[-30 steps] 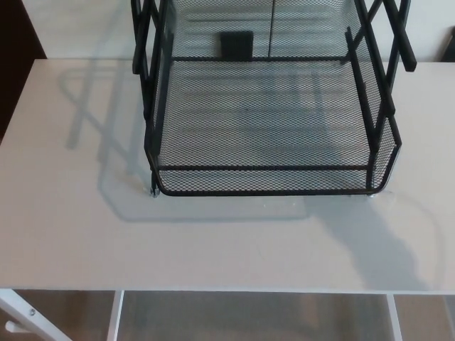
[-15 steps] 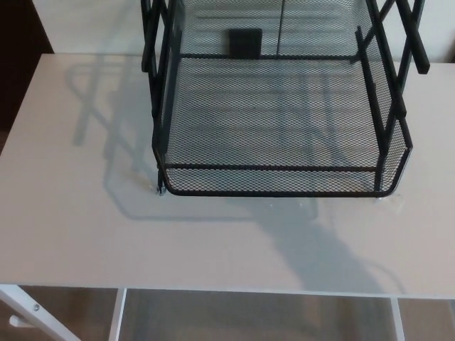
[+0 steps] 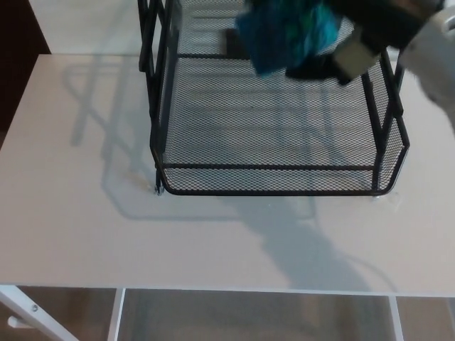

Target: The robot walks towards a desk on which a file tray is kept in the middle and a cube is kept to its right. The robot lifts the cube using its right hand and places it on the file tray.

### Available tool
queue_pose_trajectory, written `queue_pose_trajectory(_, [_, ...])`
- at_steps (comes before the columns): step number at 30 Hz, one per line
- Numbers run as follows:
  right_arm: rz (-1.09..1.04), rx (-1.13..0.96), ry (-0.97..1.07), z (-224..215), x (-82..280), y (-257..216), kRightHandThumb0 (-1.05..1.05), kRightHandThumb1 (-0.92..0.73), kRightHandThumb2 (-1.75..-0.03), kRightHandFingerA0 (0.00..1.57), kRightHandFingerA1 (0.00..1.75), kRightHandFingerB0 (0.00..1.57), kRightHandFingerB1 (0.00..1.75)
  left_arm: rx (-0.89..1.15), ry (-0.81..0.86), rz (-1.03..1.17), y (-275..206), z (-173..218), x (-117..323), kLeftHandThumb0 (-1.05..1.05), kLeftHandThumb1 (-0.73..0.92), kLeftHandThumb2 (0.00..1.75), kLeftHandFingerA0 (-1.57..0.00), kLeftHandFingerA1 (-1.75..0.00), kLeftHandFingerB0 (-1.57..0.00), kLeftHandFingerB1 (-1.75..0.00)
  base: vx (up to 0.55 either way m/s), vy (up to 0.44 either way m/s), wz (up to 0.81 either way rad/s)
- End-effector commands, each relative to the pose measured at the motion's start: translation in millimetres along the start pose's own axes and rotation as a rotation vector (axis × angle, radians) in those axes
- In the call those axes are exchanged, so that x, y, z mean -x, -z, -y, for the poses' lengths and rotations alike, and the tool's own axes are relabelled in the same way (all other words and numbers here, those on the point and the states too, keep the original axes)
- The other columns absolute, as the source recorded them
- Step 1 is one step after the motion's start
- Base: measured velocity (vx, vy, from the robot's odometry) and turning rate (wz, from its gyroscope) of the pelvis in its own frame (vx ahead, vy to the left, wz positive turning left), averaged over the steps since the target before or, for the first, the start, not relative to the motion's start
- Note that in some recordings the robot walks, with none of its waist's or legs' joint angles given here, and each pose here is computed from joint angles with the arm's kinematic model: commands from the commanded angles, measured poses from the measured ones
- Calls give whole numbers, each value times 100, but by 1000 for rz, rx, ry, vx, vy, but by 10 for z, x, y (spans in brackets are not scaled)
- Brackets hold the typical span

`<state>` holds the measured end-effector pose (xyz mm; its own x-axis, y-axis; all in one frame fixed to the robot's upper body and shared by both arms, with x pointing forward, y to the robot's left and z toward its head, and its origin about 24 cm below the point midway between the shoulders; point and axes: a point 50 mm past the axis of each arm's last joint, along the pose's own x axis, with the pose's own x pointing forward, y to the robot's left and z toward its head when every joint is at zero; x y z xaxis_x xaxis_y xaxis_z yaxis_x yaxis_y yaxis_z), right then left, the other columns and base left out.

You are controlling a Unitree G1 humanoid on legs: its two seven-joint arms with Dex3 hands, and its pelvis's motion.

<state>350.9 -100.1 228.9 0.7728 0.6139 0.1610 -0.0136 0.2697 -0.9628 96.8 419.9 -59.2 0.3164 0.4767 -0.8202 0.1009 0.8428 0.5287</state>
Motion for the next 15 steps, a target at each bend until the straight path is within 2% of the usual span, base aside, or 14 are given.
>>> queue_pose_trajectory(1, [-168,24,-534,-657,-17,141,-20,-65,-83,91,130,89,77,-4,-12,-31,38,-40,10,-54,37,116,-12,-70,-1,-61,0,0,0])
queue_pose_trajectory(4, [-177,45,-561,-712,-49,130,-21,-67,-78,92,123,86,75,-23,-6,-18,53,-43,16,-53,37,115,-13,-70,-3,-61,0,0,0])
queue_pose_trajectory(5, [-176,50,-559,-709,-53,128,-23,-68,-74,91,128,84,72,-23,-6,-19,54,-44,16,-105,70,132,-22,-84,-19,-76,0,0,0])
queue_pose_trajectory(6, [-175,58,-554,-706,-58,125,-23,-68,-74,91,128,84,72,-22,-6,-19,55,-44,16,-105,70,132,-22,-84,-19,-76,0,0,0])
queue_pose_trajectory(7, [-183,51,-558,-690,-74,122,-24,-70,-73,92,120,82,68,-26,-8,-18,58,-47,18,-105,68,125,-26,-86,-18,-76,0,0,0])
queue_pose_trajectory(8, [-198,38,-548,-671,-88,110,-24,-70,-71,92,114,78,64,-19,-10,-19,59,-49,18,-105,72,136,-27,-86,-23,-77,0,0,0])
queue_pose_trajectory(9, [-179,59,-470,-691,-94,103,-22,-70,-66,73,141,58,47,-5,-11,-20,57,-49,17,-105,70,135,-23,-85,-16,-74,0,0,0])
queue_pose_trajectory(10, [-197,103,-502,-673,-109,99,-28,-76,-62,37,126,30,38,-5,-10,-21,58,-50,18,-105,70,135,-24,-85,-16,-74,0,0,0])
queue_pose_trajectory(11, [-196,132,-513,-669,-113,91,-36,-73,-61,0,61,11,36,-12,-7,-22,69,-50,20,-105,92,86,-18,-111,-16,-90,0,0,0])
queue_pose_trajectory(12, [-195,181,-514,-647,-128,74,-51,-58,-76,0,0,6,11,-18,-3,-23,86,-51,24,-105,69,133,-32,-89,-24,-78,0,0,0])
queue_pose_trajectory(15, [-201,220,-465,-604,-160,55,-54,-56,-75,0,0,3,16,-34,0,-24,84,-64,29,-105,69,133,-31,-90,-26,-78,0,0,0])
